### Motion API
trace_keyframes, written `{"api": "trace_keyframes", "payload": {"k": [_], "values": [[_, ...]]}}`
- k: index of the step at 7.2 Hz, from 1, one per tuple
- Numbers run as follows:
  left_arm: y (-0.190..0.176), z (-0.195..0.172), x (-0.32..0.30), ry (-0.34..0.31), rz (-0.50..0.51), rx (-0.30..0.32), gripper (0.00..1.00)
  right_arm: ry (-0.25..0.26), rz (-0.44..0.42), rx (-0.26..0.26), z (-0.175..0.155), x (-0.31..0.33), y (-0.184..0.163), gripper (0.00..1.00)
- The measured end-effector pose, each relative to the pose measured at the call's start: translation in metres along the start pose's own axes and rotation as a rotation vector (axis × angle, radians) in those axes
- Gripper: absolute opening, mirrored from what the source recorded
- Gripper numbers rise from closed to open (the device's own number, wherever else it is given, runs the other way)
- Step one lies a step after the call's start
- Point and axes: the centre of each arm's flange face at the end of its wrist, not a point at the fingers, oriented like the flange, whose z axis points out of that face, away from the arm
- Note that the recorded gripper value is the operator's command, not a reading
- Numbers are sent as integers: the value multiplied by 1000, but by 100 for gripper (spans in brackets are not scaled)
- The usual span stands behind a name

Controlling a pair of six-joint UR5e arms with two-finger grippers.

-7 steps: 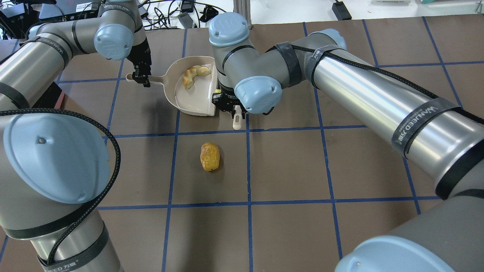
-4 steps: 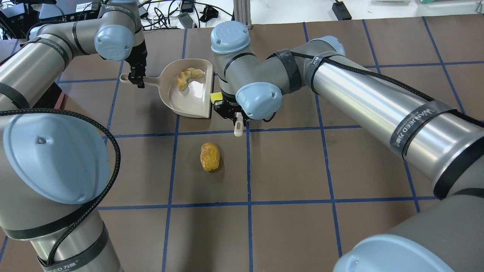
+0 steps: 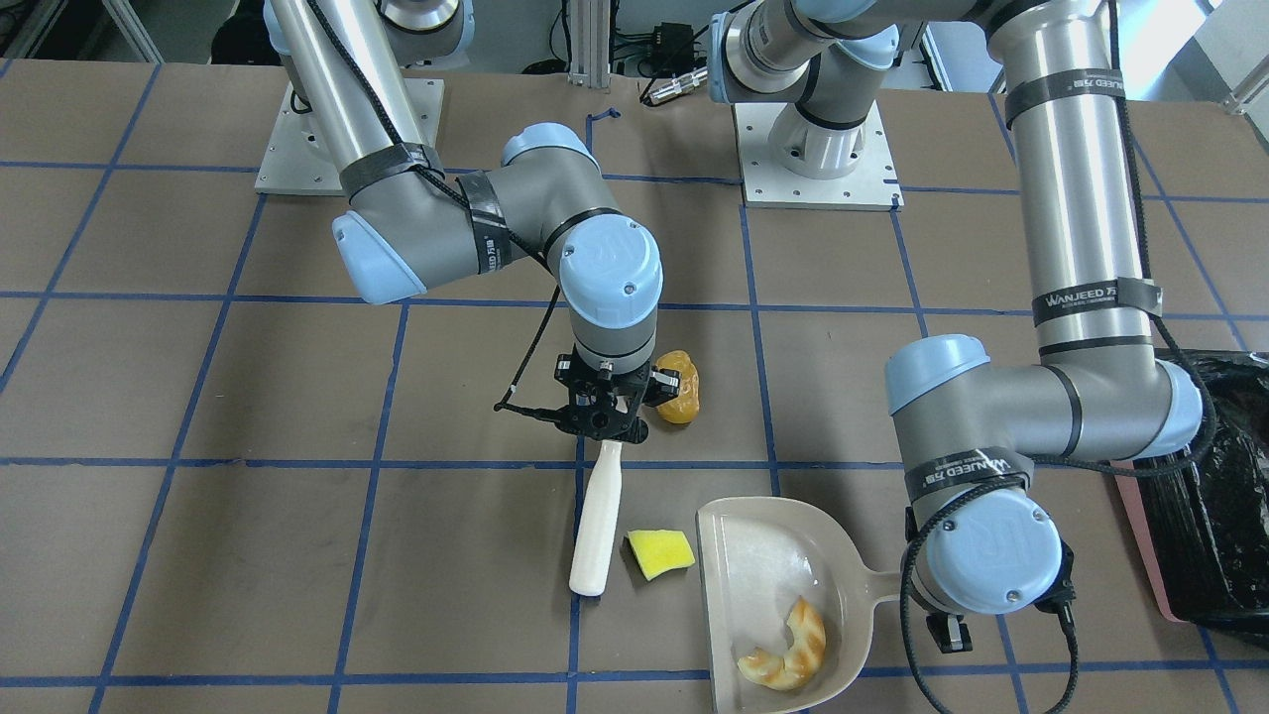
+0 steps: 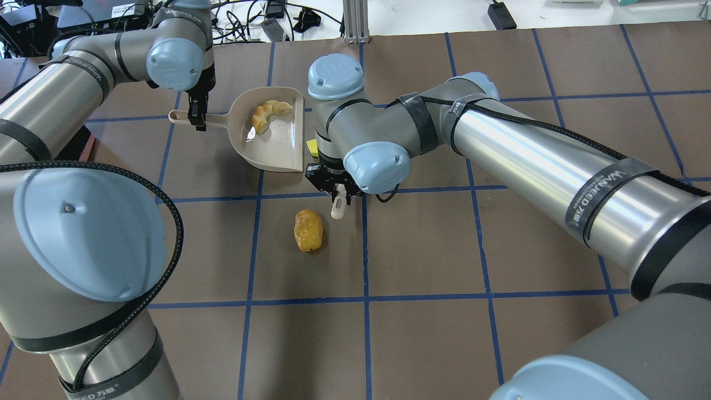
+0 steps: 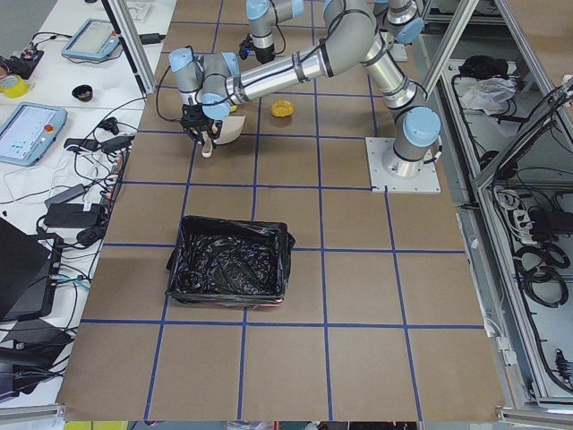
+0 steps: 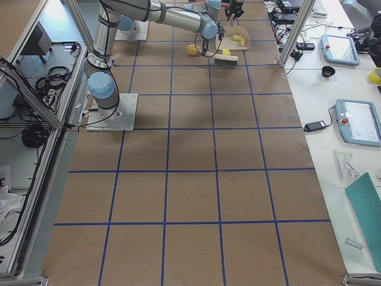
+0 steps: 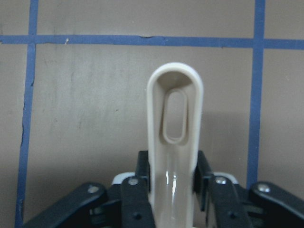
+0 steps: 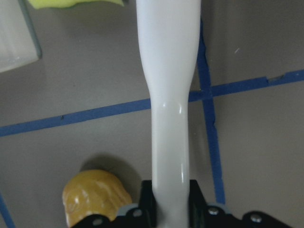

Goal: Sweep and dump trash into bin
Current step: 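Move the brush back toward the yellow potato with the right gripper, then sweep the yellow potato into the dustpan with the right gripper's brush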

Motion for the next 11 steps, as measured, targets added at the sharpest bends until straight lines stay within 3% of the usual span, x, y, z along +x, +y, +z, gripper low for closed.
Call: {"api": "trace_keyframes", "payload": {"k": [3,5,6,8,11], "values": [[32,-4,-9,3,0,14,0,-105,61,3,7,-34,16,0],[42,-4,-14,0,10,13,0,-144,70,14,2,-46,11,0],[43,-4,-16,-2,31,7,0,-132,70,13,1,-47,9,0],[37,-8,-17,5,109,-59,0,-5,28,30,-2,-29,6,0],[-14,-14,-13,10,141,-115,0,114,-17,1,-28,-3,24,0]]}}
